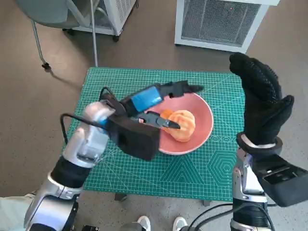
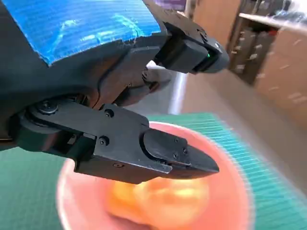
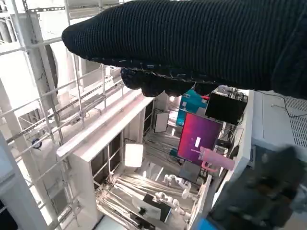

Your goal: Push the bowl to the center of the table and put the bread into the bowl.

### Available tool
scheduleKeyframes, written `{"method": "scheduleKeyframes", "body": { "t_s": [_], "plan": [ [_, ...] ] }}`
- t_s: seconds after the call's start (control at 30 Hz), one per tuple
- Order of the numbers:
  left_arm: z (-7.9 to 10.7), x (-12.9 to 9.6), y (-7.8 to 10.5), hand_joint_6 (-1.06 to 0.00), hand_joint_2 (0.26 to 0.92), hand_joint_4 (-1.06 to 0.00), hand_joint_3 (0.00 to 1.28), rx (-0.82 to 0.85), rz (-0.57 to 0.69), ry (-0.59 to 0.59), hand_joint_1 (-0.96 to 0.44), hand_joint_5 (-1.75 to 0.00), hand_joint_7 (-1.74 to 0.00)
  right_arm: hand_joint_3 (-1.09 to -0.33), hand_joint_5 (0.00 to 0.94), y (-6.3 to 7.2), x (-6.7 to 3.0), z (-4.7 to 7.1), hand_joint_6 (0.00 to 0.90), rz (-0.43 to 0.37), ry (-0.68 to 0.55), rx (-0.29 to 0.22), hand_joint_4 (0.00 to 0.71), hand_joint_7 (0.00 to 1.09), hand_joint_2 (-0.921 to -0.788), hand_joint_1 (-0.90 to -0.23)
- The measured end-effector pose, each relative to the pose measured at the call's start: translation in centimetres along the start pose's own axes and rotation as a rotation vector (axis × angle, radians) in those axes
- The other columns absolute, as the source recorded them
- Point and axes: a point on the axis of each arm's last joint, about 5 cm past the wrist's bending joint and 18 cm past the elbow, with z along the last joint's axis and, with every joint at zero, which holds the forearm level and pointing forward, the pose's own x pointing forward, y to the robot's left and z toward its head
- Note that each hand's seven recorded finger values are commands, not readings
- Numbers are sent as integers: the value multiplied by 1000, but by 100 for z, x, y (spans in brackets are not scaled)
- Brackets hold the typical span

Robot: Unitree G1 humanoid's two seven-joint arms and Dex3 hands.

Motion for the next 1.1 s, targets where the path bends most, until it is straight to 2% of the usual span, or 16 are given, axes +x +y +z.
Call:
{"method": "scheduleKeyframes", "body": {
  "t_s": [0.17, 0.33, 0.57, 0.8, 1.1],
  "plan": [
    [-47, -102, 142, -264, 901, -13, 12, -217, 87, -121, -268, -6, -7, -721, 31, 1, 29, 4, -1, 5, 2, 1, 349, 702, -921, -522],
    [-102, -215, 232, -278, 915, -63, 30, -397, 248, -283, -338, -25, -15, -722, 33, -6, 67, 18, -1, 15, 6, -1, 353, 706, -921, -520],
    [-204, -288, 146, -294, 921, -107, 80, -565, 510, -447, -386, -32, -21, -718, 38, 9, 177, 55, -1, 31, -10, 3, 362, 705, -921, -527],
    [-253, -280, -70, -329, 921, -145, 102, -655, 720, -485, -389, -38, -35, -702, 38, -6, 307, 85, 4, 48, -13, 16, 359, 726, -921, -555],
    [-270, -319, -138, -388, 921, -156, 115, -623, 788, -497, -394, -30, -58, -695, 26, -22, 374, 114, 11, 67, 9, 21, 338, 731, -921, -556]
  ]
}}
